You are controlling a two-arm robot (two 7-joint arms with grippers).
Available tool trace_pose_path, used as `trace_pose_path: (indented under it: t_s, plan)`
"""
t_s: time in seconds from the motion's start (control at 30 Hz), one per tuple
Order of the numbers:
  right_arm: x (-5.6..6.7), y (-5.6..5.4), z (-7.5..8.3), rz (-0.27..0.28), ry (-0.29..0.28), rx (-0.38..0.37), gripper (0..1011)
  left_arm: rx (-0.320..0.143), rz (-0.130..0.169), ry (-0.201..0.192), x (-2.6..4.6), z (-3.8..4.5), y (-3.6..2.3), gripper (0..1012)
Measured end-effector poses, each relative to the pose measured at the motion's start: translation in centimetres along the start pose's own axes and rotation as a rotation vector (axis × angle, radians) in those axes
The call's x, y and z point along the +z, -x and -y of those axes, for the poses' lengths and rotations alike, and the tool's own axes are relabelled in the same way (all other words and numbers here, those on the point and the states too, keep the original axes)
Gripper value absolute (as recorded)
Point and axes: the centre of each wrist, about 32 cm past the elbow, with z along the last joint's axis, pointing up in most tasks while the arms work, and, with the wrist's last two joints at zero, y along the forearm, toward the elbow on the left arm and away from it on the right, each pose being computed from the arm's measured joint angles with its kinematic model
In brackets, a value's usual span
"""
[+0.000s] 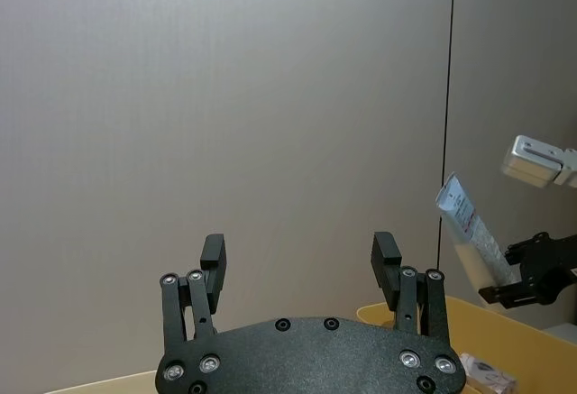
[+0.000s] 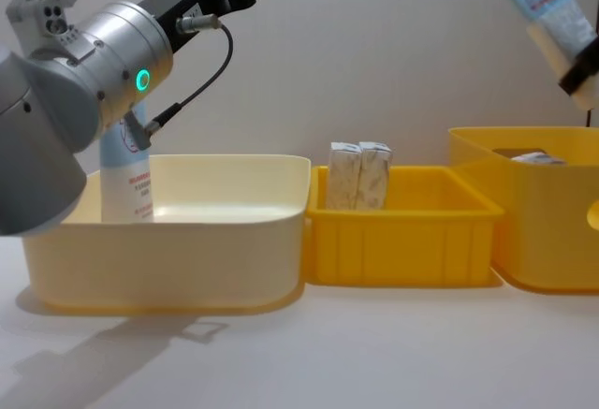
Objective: Bimanual collaborative sorting of washing and personal care products
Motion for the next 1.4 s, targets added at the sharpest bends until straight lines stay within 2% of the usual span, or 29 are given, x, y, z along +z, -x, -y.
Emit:
trace_pose_path:
  t_s: [0.17,0.33,0.57,0.9,1.03,1.1,1.27,1.33,1.4]
  plan:
    - [0.5,-1.6,-0.3,0.014,0.053,0.034,659,0.0,0.0,0.0,0.0,0.0,0.0,1002]
    - [1.1,-2.5,-0.3,0.028,0.069,0.065,659,0.0,0.0,0.0,0.0,0.0,0.0,1002]
    - [2.4,-3.0,0.0,0.052,0.056,0.11,659,0.0,0.0,0.0,0.0,0.0,0.0,1002]
    - [3.3,-3.4,0.2,0.067,0.045,0.135,659,0.0,0.0,0.0,0.0,0.0,0.0,1002]
    - [3.5,-3.5,0.3,0.07,0.042,0.141,719,0.0,0.0,0.0,0.0,0.0,0.0,1002]
    - [3.6,-3.5,0.3,0.072,0.04,0.143,819,0.0,0.0,0.0,0.0,0.0,0.0,1002]
    - [3.8,-3.6,0.4,0.074,0.038,0.149,919,0.0,0.0,0.0,0.0,0.0,0.0,1002]
    - [3.9,-3.6,0.4,0.075,0.038,0.151,993,0.0,0.0,0.0,0.0,0.0,0.0,1002]
    - [3.9,-3.6,0.4,0.075,0.038,0.151,1001,0.0,0.0,0.0,0.0,0.0,0.0,1002]
